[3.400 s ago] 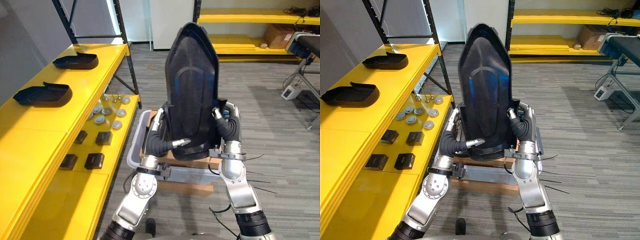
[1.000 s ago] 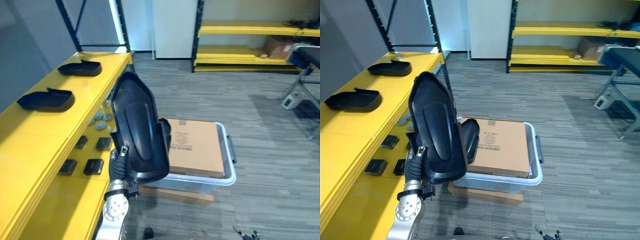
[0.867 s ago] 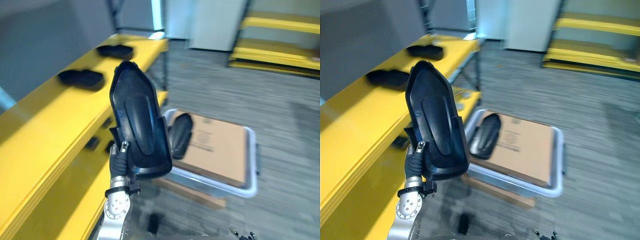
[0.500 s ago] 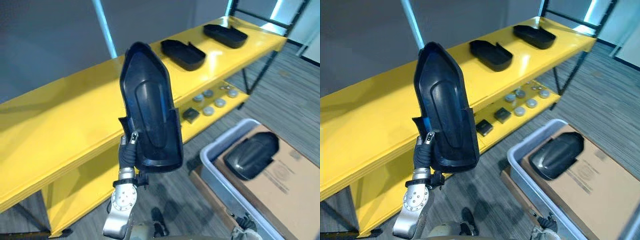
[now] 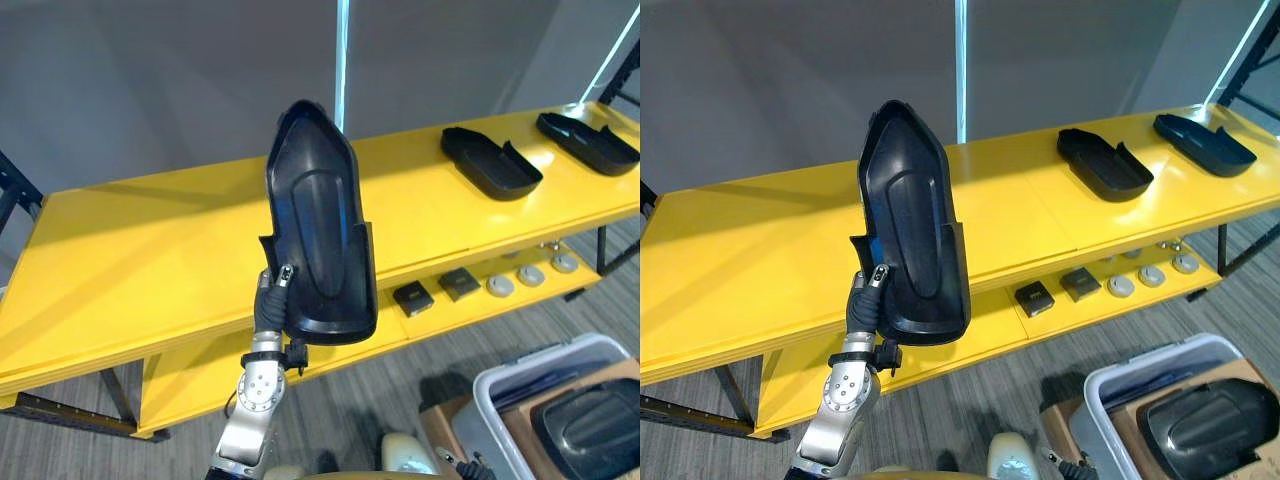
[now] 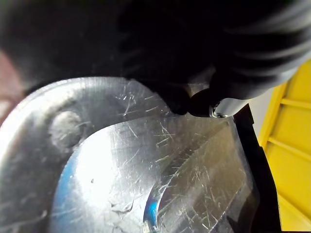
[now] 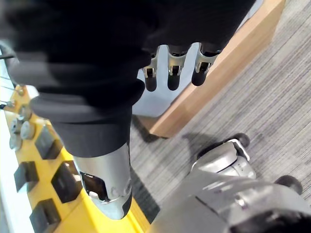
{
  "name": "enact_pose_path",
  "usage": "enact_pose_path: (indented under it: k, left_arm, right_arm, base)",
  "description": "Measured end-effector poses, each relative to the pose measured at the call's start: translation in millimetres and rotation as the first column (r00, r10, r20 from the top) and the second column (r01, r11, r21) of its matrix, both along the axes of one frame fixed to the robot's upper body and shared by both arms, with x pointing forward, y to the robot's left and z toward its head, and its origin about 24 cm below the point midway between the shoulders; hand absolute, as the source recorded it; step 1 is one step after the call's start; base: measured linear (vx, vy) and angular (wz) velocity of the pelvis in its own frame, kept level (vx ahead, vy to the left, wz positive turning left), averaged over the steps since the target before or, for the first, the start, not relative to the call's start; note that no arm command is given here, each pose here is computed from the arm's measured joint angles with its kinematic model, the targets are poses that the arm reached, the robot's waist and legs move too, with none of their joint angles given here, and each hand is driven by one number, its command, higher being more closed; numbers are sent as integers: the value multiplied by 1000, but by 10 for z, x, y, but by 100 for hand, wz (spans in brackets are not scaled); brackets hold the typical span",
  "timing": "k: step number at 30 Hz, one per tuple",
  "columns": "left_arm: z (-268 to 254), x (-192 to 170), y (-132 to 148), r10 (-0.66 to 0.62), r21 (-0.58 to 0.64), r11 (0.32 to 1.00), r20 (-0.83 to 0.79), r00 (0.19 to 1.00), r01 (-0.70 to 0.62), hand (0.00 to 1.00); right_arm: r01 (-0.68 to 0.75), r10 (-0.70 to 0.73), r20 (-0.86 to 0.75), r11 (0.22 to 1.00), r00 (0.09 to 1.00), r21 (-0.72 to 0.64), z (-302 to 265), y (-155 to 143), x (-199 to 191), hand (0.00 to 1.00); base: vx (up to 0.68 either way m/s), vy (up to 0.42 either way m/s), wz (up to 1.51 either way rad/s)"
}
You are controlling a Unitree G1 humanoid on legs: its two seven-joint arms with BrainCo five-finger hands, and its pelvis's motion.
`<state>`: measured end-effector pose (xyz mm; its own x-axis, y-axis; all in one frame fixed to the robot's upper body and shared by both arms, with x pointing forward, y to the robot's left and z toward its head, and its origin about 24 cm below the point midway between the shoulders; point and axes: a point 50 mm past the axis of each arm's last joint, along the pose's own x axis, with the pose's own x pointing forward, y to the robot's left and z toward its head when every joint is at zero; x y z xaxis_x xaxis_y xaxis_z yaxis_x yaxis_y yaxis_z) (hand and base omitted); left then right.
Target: Walk over and take plastic housings, then place them on the shelf
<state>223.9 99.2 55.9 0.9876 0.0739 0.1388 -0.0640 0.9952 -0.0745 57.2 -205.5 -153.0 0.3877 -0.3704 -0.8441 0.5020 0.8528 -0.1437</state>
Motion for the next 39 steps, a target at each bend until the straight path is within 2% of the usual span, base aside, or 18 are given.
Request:
enact_pose_path:
  k: [6, 14, 22, 28, 29, 39]
  left_arm:
    - [-123, 214, -99, 6, 22, 1000, -74, 997, -4, 100]
    - [-286, 546, -74, 98, 78, 993, -191, 977, -85, 100]
    - [-372, 884, 134, 220, 67, 975, -312, 924, -210, 100]
    - [-213, 1117, 238, 275, 85, 962, -304, 912, -261, 100]
    - [-97, 1206, 279, 297, 79, 955, -279, 913, -287, 0]
    - [188, 1387, 331, 332, 24, 942, -229, 915, -336, 0]
  right_arm:
    - [-19, 19, -3, 1000, 1000, -7, 1, 15, 1, 0]
    - [-31, 31, -7, 999, 999, -22, 4, -27, 4, 0]
    - [-104, 104, -5, 994, 995, -33, 7, -10, 90, 0]
    - [-152, 152, -7, 988, 988, -36, 6, 29, 115, 0]
    - [-157, 157, 4, 987, 988, -37, 13, 33, 160, 0]
    - [-178, 180, 28, 983, 983, -50, 34, 27, 241, 0]
  base:
    - [110, -97, 3]
    - [-48, -44, -1]
    - [-148, -60, -5]
    - [-99, -53, -9]
    - [3, -32, -3]
    - [34, -3, -4]
